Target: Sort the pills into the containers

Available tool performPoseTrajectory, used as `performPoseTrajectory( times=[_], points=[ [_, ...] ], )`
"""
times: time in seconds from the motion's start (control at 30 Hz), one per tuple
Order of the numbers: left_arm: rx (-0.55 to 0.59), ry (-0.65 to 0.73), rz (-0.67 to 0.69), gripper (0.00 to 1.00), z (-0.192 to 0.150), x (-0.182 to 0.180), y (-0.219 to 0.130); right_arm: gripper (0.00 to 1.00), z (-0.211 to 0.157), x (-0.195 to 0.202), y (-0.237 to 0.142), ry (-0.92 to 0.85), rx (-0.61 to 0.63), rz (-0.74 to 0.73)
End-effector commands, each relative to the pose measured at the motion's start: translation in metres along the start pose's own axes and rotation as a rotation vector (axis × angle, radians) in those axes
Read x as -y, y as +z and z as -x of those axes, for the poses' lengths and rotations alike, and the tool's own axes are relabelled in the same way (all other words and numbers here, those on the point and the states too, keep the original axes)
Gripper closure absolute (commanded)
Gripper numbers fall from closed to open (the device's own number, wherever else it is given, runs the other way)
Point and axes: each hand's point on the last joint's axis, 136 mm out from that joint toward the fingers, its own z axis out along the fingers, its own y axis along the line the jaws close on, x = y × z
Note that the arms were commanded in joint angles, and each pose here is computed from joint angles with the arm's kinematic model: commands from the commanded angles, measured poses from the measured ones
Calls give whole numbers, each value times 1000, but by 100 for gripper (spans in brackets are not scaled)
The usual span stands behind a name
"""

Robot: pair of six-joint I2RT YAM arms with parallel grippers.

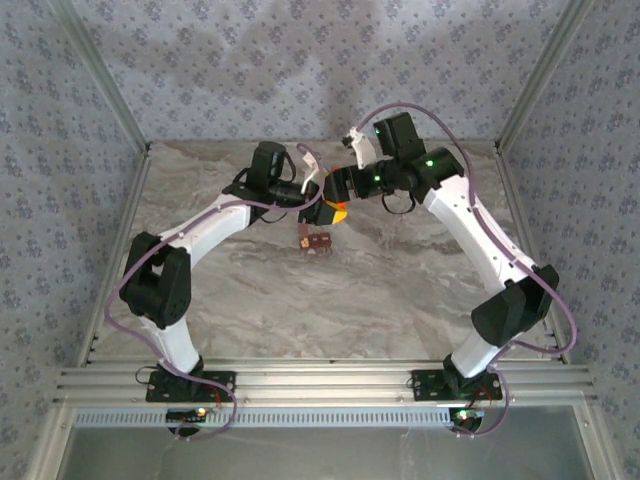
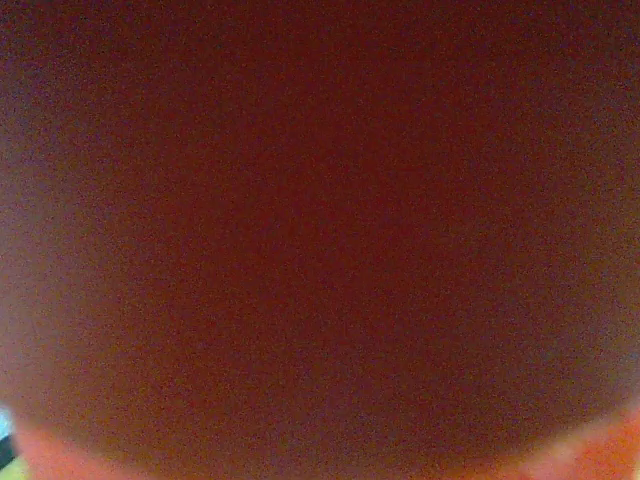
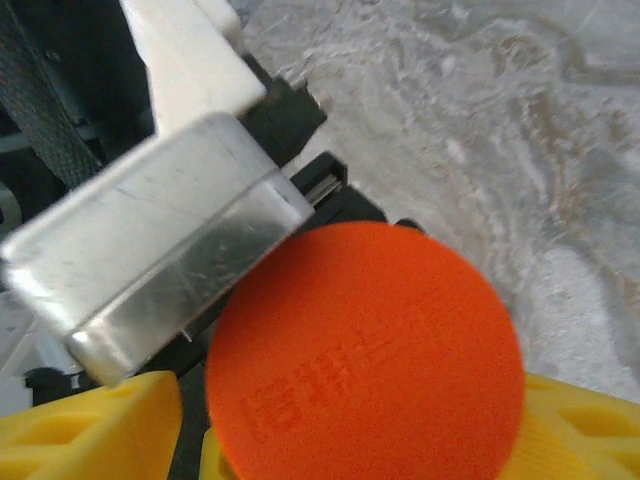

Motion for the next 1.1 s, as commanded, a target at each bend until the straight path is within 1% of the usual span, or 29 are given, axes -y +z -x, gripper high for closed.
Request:
performPoseTrajectory(
  times=[0.0,0.07,0.17,0.23,0.3,0.43,0.63,1.07],
  points=[
    [59,136,-8,100,36,16,-5,14,-7,-34,-34,-115,24,182],
    [60,139,-9,100,36,16,-5,12,-11,-28,-50,-125,40,198],
    [59,145,-17,100,37,19,-6,11,-9,-14,-71,-99,103,230],
    [59,144,-23,100,38,20,-7,13,-1,-1,-82,-77,169,238],
    [60,144,-31,100,40,22,-8,15,9,8,-91,-46,226,277],
    [58,142,-57,100,43,28,-8,20,24,9,-89,-48,254,337],
    [59,147,-85,100,47,37,-10,27,36,1,-73,-66,226,383],
    [55,144,-104,100,47,43,-10,27,42,-4,-48,-101,139,341]
  ],
)
